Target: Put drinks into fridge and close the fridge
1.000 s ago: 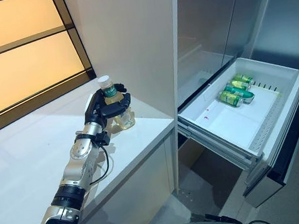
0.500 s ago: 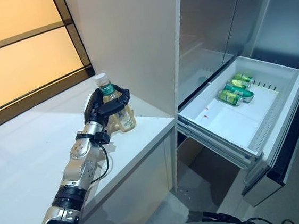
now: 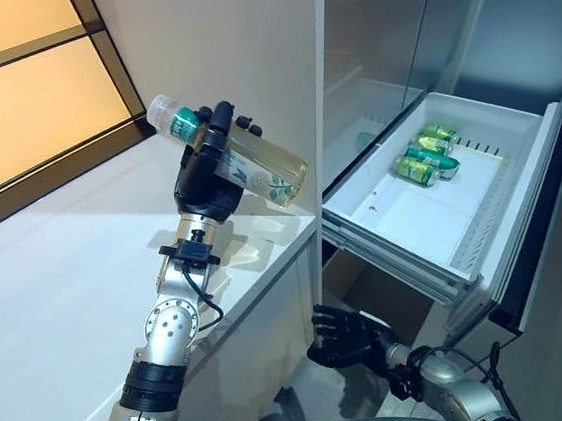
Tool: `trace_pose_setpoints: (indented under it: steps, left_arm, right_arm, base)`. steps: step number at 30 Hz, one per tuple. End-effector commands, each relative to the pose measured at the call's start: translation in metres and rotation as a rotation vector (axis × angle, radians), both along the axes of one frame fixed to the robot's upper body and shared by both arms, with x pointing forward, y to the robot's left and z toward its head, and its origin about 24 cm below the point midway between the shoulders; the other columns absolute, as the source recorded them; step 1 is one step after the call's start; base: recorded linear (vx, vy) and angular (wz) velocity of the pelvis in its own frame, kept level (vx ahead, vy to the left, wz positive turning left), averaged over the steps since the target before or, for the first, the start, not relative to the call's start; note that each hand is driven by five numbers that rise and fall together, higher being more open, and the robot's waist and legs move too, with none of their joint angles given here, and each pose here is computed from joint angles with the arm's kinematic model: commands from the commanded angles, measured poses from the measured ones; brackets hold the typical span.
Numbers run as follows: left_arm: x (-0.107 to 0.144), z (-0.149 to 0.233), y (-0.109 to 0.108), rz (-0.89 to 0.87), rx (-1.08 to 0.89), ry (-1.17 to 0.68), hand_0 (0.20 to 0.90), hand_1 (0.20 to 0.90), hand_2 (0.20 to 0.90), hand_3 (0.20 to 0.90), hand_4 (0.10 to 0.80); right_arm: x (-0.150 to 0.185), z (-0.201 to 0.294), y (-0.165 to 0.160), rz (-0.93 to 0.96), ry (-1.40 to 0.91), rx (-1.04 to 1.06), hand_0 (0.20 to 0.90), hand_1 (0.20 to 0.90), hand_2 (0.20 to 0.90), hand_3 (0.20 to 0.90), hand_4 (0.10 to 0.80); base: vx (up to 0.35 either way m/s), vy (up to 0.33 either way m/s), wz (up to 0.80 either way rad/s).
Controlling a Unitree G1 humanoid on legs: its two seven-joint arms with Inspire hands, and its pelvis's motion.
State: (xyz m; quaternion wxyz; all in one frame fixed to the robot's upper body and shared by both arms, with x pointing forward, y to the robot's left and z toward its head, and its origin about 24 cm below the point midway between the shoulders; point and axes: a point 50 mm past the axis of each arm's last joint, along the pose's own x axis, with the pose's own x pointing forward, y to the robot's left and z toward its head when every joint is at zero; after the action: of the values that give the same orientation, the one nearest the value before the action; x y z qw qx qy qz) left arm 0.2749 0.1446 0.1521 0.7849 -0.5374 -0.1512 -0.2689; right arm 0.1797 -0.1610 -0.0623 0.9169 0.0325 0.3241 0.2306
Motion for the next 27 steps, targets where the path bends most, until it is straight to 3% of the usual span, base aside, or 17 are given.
trace_pose_setpoints:
  steps: [1,14,20,27]
  left_arm:
    - [-0.008,0.058,0.018,0.008,-0.092,-0.319,0.300,0.300,0.300,0.200,0.100]
    - [-0.007,0.059,0.039,0.043,-0.063,-0.300,0.300,0.300,0.300,0.200,0.100]
    - [-0.005,0.072,0.044,0.188,0.067,-0.349,0.300,0.300,0.300,0.200,0.100]
    - [-0.015,0.100,0.027,0.298,0.326,-0.554,0.300,0.300,0.300,0.200,0.100]
  right_arm:
    - [0.037,0.068,-0.012,0.066,-0.297,0.046,0.900,0.900,0.900,0.900,0.800]
    - [0.069,0.226,-0.041,0.188,-0.906,0.049,0.900,0.900,0.900,0.900,0.800]
    - [0.075,0.254,-0.039,0.150,-0.988,0.070,0.900,0.900,0.900,0.900,0.800]
    - [0.083,0.263,-0.025,0.165,-0.974,0.020,0.900,0.900,0.900,0.900,0.800]
  base:
    - [0.000,0.000,0.00]
    - [-0.008,0.001,-0.11]
    - [-0.014,-0.005,-0.07]
    - [-0.005,0.000,-0.01]
